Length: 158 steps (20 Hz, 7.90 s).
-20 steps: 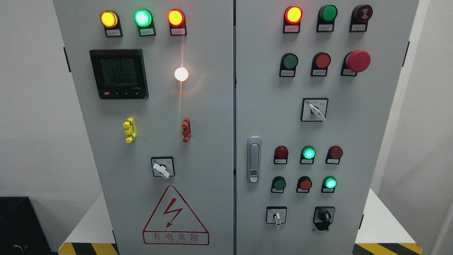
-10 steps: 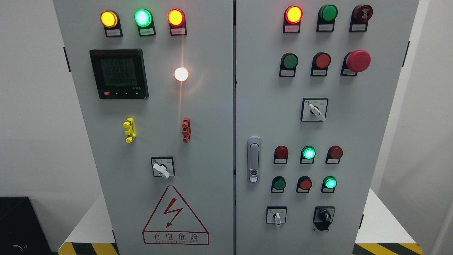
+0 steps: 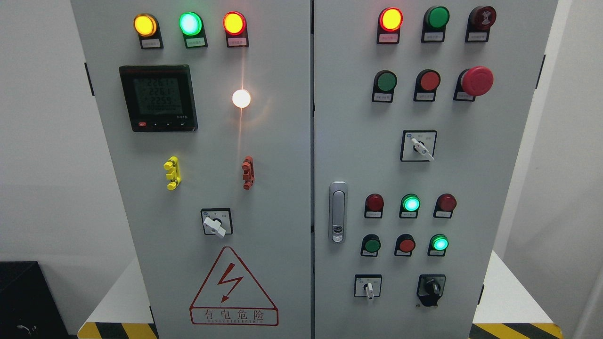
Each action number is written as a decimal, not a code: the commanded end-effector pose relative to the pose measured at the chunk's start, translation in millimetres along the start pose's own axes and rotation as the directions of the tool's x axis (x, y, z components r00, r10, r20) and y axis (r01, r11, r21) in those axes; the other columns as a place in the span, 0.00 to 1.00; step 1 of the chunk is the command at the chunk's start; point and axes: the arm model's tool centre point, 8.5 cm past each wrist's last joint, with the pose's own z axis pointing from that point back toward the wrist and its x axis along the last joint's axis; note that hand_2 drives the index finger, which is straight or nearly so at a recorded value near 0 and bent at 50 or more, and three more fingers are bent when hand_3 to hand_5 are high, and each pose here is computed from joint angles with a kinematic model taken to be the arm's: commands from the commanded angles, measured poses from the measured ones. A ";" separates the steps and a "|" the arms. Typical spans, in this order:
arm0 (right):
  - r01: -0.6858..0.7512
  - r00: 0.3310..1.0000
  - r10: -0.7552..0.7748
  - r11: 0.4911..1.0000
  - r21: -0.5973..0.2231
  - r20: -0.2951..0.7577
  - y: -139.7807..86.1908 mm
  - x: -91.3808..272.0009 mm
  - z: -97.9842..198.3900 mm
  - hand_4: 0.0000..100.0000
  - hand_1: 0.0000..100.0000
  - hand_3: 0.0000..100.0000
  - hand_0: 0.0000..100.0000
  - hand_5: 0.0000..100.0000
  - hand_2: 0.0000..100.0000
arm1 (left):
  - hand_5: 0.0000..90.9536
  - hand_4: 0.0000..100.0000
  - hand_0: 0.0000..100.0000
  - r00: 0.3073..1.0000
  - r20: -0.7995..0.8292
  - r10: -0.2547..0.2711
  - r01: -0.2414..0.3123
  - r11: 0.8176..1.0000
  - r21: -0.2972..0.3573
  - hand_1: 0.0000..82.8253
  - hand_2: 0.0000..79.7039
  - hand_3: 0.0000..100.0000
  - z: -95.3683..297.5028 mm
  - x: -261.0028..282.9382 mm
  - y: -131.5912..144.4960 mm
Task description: Flip black knob to close circuit
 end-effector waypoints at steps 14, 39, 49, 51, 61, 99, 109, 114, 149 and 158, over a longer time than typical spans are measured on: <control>-0.022 1.000 0.022 0.999 -0.048 0.003 -35.6 38.0 -37.6 0.92 0.06 1.00 0.00 0.97 0.88 | 0.00 0.00 0.12 1.000 0.002 0.002 -0.002 1.000 -0.003 0.67 0.00 0.00 0.0 -5.8 -1.5; -0.010 0.999 0.007 0.998 -0.059 -0.043 -53.7 30.4 -60.6 0.91 0.06 1.00 0.00 0.96 0.88 | 0.00 0.00 0.12 1.000 0.002 0.002 -0.002 1.000 -0.003 0.67 0.00 0.00 0.0 -5.8 -1.5; -0.021 0.997 0.017 0.998 -0.061 -0.073 -55.3 18.9 -65.8 0.91 0.06 1.00 0.00 0.96 0.87 | 0.00 0.00 0.12 1.000 0.002 0.002 -0.002 1.000 -0.003 0.67 0.00 0.00 0.0 -5.8 -1.5; -0.021 0.997 0.017 0.998 -0.060 -0.075 -55.0 18.2 -65.9 0.91 0.06 1.00 0.00 0.96 0.87 | 0.00 0.00 0.12 1.000 0.002 0.002 -0.002 1.000 -0.001 0.67 0.00 0.00 0.0 -5.9 -0.5; -0.023 0.997 0.019 0.998 -0.058 -0.076 -54.3 17.6 -66.6 0.91 0.06 1.00 0.00 0.96 0.87 | 0.00 0.00 0.12 1.000 0.002 0.002 -0.002 1.000 -0.001 0.67 0.00 0.00 0.0 -5.9 -0.5; -0.026 0.994 0.017 0.996 -0.083 -0.105 -65.5 2.0 -70.2 0.91 0.06 1.00 0.00 0.95 0.87 | 0.00 0.00 0.12 1.000 0.002 0.002 -0.002 1.000 -0.003 0.67 0.00 0.00 0.0 -5.8 -1.5; -0.013 0.995 0.004 0.996 -0.093 -0.096 -69.8 5.8 -73.3 0.91 0.06 1.00 0.00 0.95 0.87 | 0.00 0.00 0.12 1.000 0.002 0.002 -0.002 1.000 -0.001 0.67 0.00 0.00 0.0 -5.9 -0.5; -0.008 0.996 -0.001 0.995 -0.096 -0.093 -71.1 7.5 -74.6 0.91 0.06 1.00 0.00 0.95 0.87 | 0.00 0.00 0.12 1.000 0.002 0.002 -0.002 1.000 -0.003 0.67 0.00 0.00 0.0 -5.8 -1.5; -0.021 1.000 0.020 0.997 -0.071 -0.015 -47.7 32.6 -58.3 0.91 0.07 1.00 0.00 0.94 0.86 | 0.00 0.00 0.12 1.000 0.002 0.002 -0.002 1.000 -0.003 0.67 0.00 0.00 0.0 -5.8 -1.5; 0.070 0.997 -0.064 0.990 -0.123 0.048 -57.4 38.4 -32.8 0.89 0.07 1.00 0.00 0.93 0.83 | 0.00 0.00 0.12 1.000 0.002 0.002 -0.002 1.000 -0.003 0.67 0.00 0.00 0.0 -5.8 -1.5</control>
